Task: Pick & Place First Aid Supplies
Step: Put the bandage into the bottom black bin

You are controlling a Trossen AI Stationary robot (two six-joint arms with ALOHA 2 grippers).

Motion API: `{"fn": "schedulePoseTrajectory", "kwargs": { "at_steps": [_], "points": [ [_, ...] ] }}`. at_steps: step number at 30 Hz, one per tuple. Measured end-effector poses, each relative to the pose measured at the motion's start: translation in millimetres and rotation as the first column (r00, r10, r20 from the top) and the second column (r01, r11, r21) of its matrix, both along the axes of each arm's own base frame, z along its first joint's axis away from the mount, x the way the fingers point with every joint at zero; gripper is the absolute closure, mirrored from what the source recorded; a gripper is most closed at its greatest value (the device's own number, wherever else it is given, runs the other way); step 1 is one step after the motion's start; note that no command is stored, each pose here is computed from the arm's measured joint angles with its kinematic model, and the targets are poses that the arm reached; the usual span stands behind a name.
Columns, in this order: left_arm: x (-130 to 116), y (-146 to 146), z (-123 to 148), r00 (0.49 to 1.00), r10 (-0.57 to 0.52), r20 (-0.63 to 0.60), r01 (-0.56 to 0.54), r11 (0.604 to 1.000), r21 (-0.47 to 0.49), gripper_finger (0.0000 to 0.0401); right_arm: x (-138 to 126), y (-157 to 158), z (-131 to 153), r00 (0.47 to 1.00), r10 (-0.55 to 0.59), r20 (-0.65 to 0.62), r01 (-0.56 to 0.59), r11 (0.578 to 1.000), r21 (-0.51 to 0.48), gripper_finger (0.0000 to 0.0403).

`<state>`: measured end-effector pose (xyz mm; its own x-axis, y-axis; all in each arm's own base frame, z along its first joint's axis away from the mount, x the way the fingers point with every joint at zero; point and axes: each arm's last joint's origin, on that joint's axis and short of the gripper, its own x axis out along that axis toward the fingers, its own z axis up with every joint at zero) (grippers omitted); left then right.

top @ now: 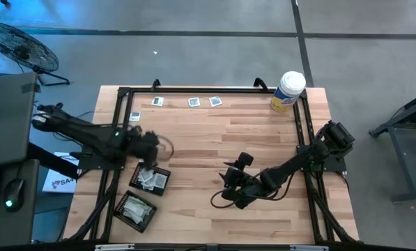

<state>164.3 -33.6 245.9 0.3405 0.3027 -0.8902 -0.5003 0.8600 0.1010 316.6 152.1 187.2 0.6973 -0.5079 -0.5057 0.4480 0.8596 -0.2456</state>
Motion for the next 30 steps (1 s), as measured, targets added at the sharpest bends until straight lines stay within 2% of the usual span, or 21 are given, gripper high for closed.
{"fn": "schedulePoseTrajectory", "kwargs": {
  "at_steps": [3,8,14,17,19,21,24,30],
  "points": [
    [-10.0,-23.4,2.6,0.992,-0.13,0.003,0.129,0.982,-0.138,0.0401,1.2,-0.7,0.8,1.0,-0.004,0.011,0.004,1.0,-0.003,0.0194],
    [-25.3,-58.9,2.8,0.961,-0.276,0.001,0.264,0.916,-0.301,0.0401,3.0,-3.7,1.3,1.0,-0.014,0.016,0.014,1.0,0.0,0.0194],
    [-35.6,-102.0,11.9,0.893,-0.409,0.187,0.447,0.77,-0.455,0.0401,5.1,-8.1,1.2,1.0,-0.024,0.013,0.024,1.0,0.002,0.0194],
    [-44.6,-123.2,15.6,0.832,-0.485,0.27,0.553,0.684,-0.476,0.0401,6.2,-10.6,1.2,1.0,-0.029,0.011,0.029,1.0,0.001,0.0194],
    [-51.1,-135.0,14.2,0.786,-0.541,0.298,0.616,0.652,-0.442,0.0401,7.1,-12.6,1.2,0.999,-0.034,0.01,0.034,0.999,0.001,0.0194],
    [-57.0,-143.7,9.8,0.762,-0.576,0.296,0.647,0.655,-0.391,0.0401,7.7,-13.8,1.1,0.999,-0.036,0.009,0.036,0.999,0.003,0.0194],
    [-60.6,-154.9,-0.8,0.755,-0.603,0.257,0.654,0.669,-0.353,0.0401,9.5,-17.4,0.8,0.999,-0.034,-0.001,0.034,0.999,0.016,0.0194],
    [-57.5,-170.1,-23.8,0.804,-0.578,0.138,0.581,0.715,-0.389,0.04,16.7,-29.5,2.0,0.998,-0.063,0.018,0.062,0.997,0.044,0.0194]
  ]
}}
